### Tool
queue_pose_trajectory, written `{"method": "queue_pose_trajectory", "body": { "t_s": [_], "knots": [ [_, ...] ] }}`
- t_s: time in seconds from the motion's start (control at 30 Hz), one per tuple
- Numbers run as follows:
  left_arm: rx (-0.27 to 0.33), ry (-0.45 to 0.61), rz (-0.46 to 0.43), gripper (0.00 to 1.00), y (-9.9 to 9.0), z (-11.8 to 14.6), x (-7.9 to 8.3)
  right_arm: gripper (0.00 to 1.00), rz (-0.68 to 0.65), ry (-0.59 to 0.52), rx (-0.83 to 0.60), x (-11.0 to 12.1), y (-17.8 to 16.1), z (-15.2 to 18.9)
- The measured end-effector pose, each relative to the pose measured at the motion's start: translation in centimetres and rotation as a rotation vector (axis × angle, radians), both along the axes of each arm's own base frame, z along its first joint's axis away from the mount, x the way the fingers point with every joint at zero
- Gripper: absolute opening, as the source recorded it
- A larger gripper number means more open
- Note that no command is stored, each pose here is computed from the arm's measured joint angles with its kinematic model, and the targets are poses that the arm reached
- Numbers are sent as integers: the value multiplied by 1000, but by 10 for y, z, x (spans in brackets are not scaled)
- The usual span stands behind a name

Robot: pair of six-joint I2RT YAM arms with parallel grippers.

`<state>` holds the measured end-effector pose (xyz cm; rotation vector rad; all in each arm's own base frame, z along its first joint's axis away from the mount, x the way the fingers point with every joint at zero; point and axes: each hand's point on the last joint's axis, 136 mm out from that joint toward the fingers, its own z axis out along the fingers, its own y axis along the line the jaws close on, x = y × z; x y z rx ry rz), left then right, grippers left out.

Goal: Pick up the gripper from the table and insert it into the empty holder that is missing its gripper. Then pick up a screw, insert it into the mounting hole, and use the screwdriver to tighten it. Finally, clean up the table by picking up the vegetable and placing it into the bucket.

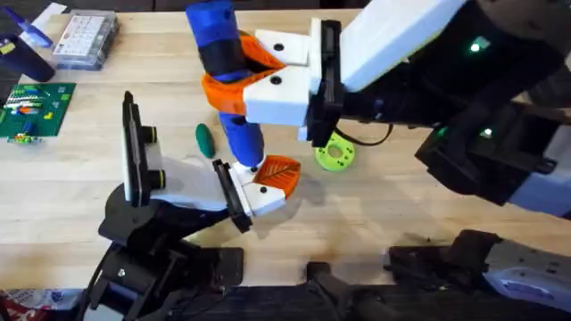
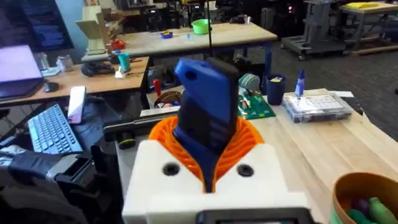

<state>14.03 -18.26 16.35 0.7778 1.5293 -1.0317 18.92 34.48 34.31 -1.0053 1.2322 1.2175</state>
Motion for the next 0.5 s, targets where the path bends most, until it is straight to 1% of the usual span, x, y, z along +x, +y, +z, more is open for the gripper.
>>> {"method": "queue_pose_trajectory", "body": {
  "t_s": [0.2, 0.33, 0.5],
  "knots": [
    [0, 0, 0, 16, 0, 0, 0, 34, 0, 0, 0, 0, 0, 0],
    [0, -1, 1, 16, 0, 0, 0, 34, 5, 10, 27, -1, -1, 5],
    [0, -1, 1, 16, 0, 0, 0, 34, -9, 7, 74, -1, -12, 22]
  ]
}}
